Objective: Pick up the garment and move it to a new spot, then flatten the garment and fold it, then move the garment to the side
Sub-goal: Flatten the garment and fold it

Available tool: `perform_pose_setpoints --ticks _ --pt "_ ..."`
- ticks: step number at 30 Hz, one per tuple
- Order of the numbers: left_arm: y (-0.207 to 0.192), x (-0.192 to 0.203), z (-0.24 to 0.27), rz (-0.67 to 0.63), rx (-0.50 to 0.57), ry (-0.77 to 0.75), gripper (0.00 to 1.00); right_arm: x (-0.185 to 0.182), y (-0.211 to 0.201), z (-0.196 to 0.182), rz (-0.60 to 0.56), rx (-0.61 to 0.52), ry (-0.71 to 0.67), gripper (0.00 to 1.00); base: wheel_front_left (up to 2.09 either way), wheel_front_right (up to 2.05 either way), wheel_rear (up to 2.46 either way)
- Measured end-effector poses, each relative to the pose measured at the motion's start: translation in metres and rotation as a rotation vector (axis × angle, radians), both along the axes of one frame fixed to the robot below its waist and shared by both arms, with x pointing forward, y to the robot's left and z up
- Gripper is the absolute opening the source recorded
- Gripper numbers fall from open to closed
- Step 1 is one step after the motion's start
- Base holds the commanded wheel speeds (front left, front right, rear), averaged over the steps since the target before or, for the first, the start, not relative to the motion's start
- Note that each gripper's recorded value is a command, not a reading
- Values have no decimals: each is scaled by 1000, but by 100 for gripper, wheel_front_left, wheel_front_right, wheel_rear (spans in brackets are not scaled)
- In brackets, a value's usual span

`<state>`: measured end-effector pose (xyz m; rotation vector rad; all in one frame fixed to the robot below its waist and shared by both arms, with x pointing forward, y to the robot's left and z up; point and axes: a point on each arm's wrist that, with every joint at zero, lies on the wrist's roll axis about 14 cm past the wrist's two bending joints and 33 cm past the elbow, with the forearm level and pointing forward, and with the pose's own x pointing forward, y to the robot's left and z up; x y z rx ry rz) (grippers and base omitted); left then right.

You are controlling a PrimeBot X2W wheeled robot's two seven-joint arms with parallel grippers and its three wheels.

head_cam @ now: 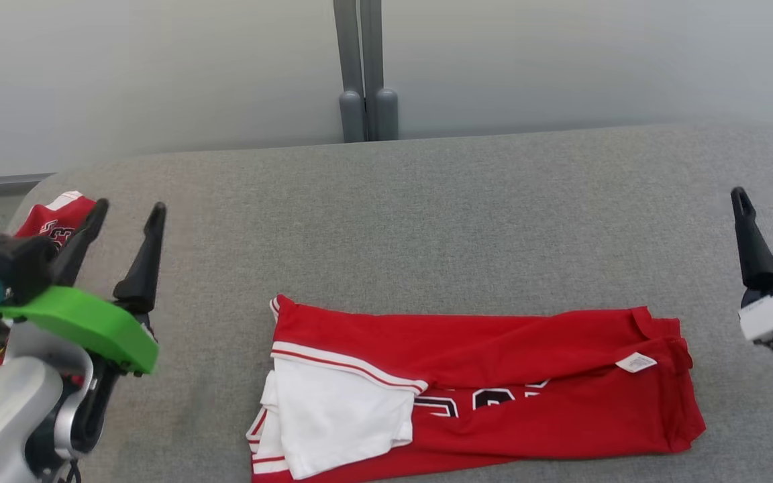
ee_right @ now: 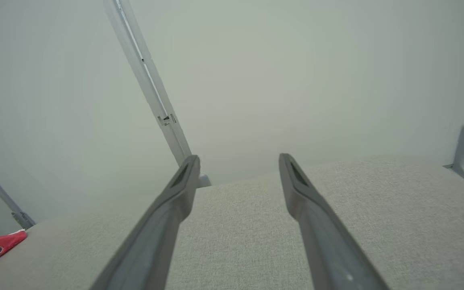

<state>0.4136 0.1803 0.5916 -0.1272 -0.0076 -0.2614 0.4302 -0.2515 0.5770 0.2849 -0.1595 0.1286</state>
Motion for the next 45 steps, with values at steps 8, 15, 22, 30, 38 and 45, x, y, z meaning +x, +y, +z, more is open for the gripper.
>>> perform_pose_setpoints --ticks 8,15,22,30,38,45 --pt "23 -28 -5 212 -30 -124 100 -48 19 -56 -79 62 67 100 0 0 0" --pt "17 -53 -35 267 -53 -126 100 -63 15 -81 -122 48 133 100 0 0 0" --pt "17 -57 -40 277 -81 -145 100 -65 10 -110 -141 48 242 100 0 0 0" --pt "11 -52 -49 247 -84 -140 100 -54 15 -154 -135 99 441 100 0 0 0" --pt "13 -53 -62 247 -81 -110 100 -56 20 -189 -129 81 538 100 0 0 0" --pt "16 -51 -68 251 -81 -96 100 -54 19 -206 -161 119 598 100 0 0 0"
